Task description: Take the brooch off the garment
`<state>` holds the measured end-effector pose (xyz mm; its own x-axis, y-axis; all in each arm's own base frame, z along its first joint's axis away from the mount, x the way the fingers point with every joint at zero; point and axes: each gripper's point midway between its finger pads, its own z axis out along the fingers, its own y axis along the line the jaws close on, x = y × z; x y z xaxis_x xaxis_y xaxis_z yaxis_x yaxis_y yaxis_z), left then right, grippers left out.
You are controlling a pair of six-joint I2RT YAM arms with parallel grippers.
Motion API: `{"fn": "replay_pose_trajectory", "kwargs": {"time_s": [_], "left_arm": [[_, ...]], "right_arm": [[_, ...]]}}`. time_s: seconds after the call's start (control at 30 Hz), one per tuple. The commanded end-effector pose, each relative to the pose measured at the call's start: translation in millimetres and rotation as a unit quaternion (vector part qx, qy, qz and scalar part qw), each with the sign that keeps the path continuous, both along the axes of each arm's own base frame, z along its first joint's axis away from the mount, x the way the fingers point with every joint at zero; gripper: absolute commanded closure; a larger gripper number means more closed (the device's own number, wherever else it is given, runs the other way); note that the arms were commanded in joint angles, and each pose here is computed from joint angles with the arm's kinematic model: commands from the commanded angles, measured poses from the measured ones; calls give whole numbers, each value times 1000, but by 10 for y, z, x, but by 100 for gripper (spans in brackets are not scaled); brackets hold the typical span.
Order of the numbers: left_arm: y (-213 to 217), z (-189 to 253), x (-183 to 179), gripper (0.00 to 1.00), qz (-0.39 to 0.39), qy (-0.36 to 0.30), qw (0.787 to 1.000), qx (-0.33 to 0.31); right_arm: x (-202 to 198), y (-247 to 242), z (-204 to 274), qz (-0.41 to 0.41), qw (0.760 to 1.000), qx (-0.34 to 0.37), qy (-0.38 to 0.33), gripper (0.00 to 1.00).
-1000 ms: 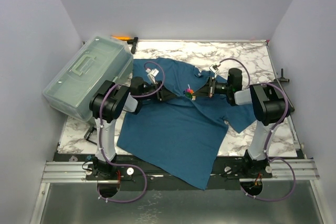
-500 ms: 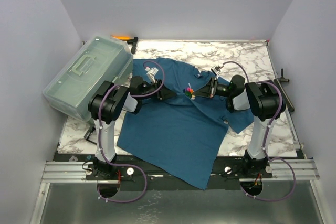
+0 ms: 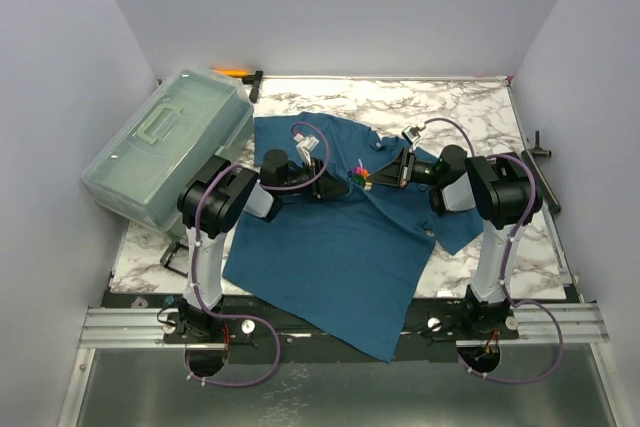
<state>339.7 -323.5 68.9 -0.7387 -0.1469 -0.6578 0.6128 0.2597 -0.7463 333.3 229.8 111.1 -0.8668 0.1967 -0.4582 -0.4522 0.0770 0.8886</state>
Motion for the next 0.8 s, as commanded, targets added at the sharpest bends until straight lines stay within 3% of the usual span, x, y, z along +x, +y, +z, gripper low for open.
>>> {"fn": "replay_pose_trajectory", "kwargs": {"time_s": [0.0, 0.63, 0.77], "left_arm": [[-119, -30, -131, 62, -34, -12, 999, -2], [-162, -1, -266, 63, -60, -34, 998, 2], [-203, 27, -296, 67, -67, -41, 997, 0]], "right_arm": [[-5, -3, -11, -3, 1000, 7, -14, 99], [-22, -6, -35, -9, 1000, 1, -11, 99], [-20, -13, -54, -15, 1000, -13, -12, 99]]}}
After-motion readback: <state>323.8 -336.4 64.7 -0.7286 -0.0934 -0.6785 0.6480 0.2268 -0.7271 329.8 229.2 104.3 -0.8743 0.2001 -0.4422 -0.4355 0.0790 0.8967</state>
